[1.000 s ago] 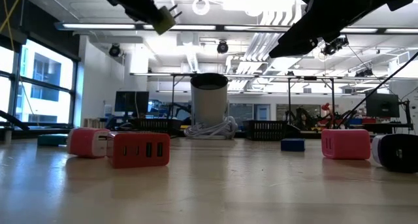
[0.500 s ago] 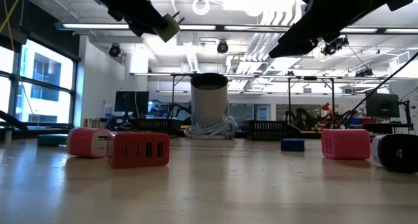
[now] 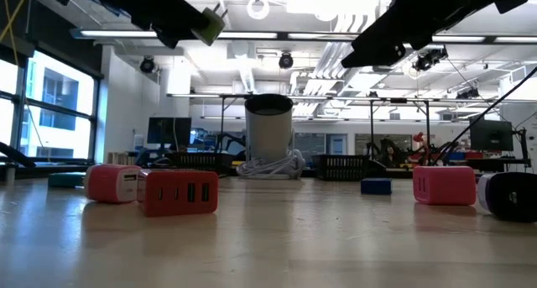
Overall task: Pick & Place Office items
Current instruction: Put the green charger adapter into the right black basket
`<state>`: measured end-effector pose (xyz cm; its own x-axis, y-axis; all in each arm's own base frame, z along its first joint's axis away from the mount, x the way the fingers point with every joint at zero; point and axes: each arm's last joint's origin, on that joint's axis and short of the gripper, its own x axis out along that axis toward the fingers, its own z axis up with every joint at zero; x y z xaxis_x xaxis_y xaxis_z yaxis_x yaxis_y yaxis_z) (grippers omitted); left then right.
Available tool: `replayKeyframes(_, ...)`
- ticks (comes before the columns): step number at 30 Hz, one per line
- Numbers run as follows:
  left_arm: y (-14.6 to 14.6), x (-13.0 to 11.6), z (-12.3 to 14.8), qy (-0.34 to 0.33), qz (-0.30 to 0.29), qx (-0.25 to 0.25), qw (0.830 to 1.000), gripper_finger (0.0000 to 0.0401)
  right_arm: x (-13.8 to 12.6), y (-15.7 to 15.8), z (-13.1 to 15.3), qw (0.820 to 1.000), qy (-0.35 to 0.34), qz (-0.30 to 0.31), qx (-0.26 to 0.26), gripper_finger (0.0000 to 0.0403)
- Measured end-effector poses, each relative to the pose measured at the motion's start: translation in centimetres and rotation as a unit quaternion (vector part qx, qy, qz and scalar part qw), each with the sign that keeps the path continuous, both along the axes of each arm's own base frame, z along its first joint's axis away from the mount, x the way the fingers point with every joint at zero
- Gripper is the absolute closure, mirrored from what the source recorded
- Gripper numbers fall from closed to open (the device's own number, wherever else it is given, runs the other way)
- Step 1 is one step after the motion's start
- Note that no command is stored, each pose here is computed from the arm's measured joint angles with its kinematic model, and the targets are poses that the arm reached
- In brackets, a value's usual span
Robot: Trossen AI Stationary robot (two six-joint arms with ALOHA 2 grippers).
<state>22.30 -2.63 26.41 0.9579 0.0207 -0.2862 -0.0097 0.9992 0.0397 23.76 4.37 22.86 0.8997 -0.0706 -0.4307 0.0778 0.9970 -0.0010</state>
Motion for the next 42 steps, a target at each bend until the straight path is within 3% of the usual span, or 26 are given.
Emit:
replayKeyframes(8, 0.2, -0.1, -0.8, -0.037, 0.017, 0.023, 0.999, 0.028, 0.4, -0.6, 0.6, 0.999, -0.031, -0.007, 0.009, 0.0097)
replayKeyframes(15, 0.3, 0.0, -0.7, -0.043, 0.039, 0.059, 0.997, 0.028, 1.5, -2.2, 0.9, 0.996, -0.072, 0.017, 0.055, 0.0097)
replayKeyframes(21, -0.1, 0.1, -1.0, -0.03, 0.076, 0.118, 0.99, 0.028, 2.6, -3.9, 0.0, 0.994, -0.074, 0.015, 0.083, 0.0097)
replayKeyframes(29, -1.0, 0.5, -1.8, 0.013, 0.133, 0.231, 0.964, 0.028, 3.2, -4.9, 0.3, 0.989, -0.108, 0.034, 0.099, 0.0097)
replayKeyframes(42, -1.3, 3.2, -0.9, 0.072, 0.164, 0.374, 0.91, 0.028, 4.0, -5.5, 0.0, 0.983, -0.136, 0.025, 0.124, 0.0097)
